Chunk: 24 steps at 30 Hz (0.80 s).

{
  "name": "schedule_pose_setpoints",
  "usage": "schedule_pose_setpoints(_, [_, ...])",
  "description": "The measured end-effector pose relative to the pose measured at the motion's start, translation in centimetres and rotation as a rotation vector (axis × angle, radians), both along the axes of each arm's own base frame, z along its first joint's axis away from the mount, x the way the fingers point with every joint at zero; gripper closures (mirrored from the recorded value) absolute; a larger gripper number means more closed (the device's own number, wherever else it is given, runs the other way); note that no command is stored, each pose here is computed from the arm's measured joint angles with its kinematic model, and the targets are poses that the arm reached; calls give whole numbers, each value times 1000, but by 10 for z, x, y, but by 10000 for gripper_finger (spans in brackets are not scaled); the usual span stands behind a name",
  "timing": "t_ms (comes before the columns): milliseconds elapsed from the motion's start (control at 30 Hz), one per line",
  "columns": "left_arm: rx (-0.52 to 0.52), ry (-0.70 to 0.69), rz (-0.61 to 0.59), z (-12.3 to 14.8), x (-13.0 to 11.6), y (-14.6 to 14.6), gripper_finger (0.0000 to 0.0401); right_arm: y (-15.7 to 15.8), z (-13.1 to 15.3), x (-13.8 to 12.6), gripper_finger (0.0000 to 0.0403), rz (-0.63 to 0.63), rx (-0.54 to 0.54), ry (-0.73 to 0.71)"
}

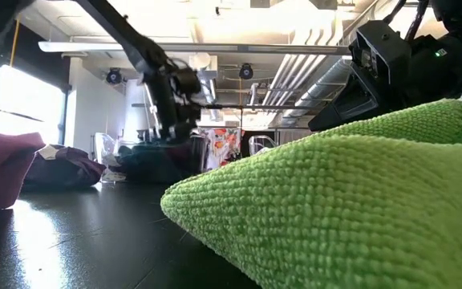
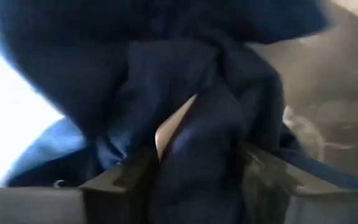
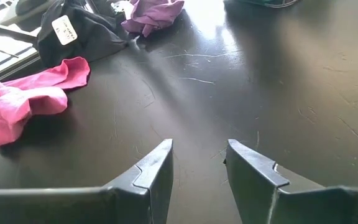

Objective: Sort towels by color in basket
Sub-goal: Put the dark blue microfiber towel into the left transparent bin, then put the light blue microfiber towel into the right transparent bin

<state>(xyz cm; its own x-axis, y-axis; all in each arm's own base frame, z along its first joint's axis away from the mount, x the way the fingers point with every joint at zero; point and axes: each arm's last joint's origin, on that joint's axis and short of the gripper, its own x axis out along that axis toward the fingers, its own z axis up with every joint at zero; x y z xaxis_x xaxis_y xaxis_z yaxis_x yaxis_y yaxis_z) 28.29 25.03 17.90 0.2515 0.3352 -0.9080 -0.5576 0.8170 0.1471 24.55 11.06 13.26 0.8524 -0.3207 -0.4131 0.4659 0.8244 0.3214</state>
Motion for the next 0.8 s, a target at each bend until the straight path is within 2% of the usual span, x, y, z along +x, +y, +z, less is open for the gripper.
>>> schedule_pose_setpoints(133, [-17,26,-15,-13,3,3,254,0,0,0,265,1,-1,1])
schedule_pose_setpoints(233, [-15,21,-20,-6,1,0,263,0,0,0,265,0,-1,1])
schedule_pose_setpoints(367, [-5,-49,-48,20,-4,-6,252,0,0,0,265,0,-1,1])
schedule_pose_setpoints(567, [41,-100,-45,66,-22,-21,205,0,0,0,265,-1,-2,1])
schedule_pose_setpoints(700, [37,-128,5,97,-40,-42,191,0,0,0,265,-1,-3,1])
schedule_pose_setpoints(800, [57,-175,-5,108,-51,-65,191,1,0,0,265,1,-3,0])
